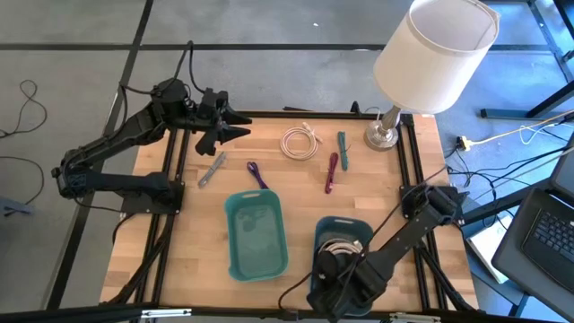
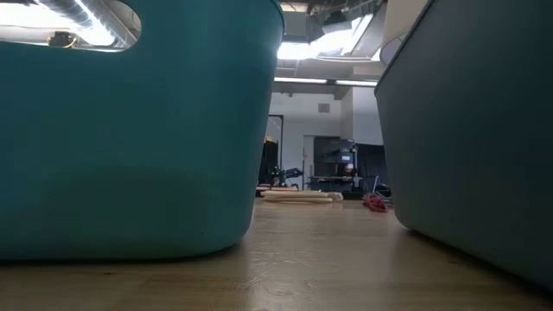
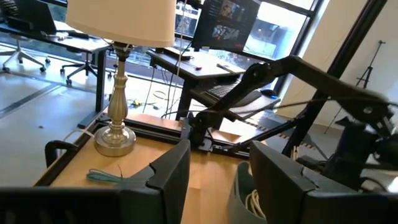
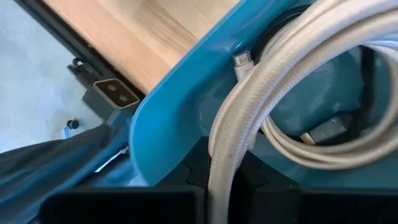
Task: Pick and place USB-C Cables
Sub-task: Put the left brown HDMI cable into the blue bin
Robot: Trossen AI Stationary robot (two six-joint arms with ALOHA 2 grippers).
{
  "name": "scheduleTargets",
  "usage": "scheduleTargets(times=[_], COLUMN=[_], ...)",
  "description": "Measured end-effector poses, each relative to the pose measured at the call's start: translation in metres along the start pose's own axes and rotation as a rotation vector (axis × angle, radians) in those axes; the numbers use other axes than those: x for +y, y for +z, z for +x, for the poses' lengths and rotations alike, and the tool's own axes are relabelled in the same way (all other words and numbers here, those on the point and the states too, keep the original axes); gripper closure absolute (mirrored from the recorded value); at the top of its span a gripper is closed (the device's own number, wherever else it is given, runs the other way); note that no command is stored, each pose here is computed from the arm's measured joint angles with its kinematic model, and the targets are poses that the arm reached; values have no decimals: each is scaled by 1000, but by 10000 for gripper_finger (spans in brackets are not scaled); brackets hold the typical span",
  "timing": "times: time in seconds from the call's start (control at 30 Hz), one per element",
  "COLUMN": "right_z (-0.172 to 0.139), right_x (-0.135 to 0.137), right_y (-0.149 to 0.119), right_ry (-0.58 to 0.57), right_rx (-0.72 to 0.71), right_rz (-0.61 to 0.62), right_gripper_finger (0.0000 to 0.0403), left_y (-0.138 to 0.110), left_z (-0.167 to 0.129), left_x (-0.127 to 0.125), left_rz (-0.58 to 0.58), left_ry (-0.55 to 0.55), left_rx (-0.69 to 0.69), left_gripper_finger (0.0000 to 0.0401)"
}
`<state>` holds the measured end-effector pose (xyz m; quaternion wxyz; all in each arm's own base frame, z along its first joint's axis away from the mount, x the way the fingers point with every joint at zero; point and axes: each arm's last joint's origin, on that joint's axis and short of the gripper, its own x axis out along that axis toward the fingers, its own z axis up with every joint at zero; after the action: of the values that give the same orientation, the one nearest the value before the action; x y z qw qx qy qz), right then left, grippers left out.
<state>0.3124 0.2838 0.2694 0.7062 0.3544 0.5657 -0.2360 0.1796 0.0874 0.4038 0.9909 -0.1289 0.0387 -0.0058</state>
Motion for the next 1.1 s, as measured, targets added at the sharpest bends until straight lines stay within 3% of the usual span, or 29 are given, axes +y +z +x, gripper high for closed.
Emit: scheduleTargets(times=[0.23, 0.53, 0.87, 1.1], right_z=[36, 81, 90, 82], right_x=[-21, -55, -65, -66], right_y=[9, 1, 0, 2], right_ry=[89, 169, 131, 138], right_rx=[30, 148, 148, 129], right_rz=[27, 46, 53, 91], right_gripper_finger=[377, 380, 387, 286], left_y=[1, 1, 1, 1], left_z=[-1, -1, -1, -1], left_x=[-1, -1, -1, -1], left_rz=[2, 15, 21, 30], left_ry=[-3, -3, -2, 0], left_rx=[-3, -4, -4, -4], left_gripper_finger=[244, 240, 240, 244])
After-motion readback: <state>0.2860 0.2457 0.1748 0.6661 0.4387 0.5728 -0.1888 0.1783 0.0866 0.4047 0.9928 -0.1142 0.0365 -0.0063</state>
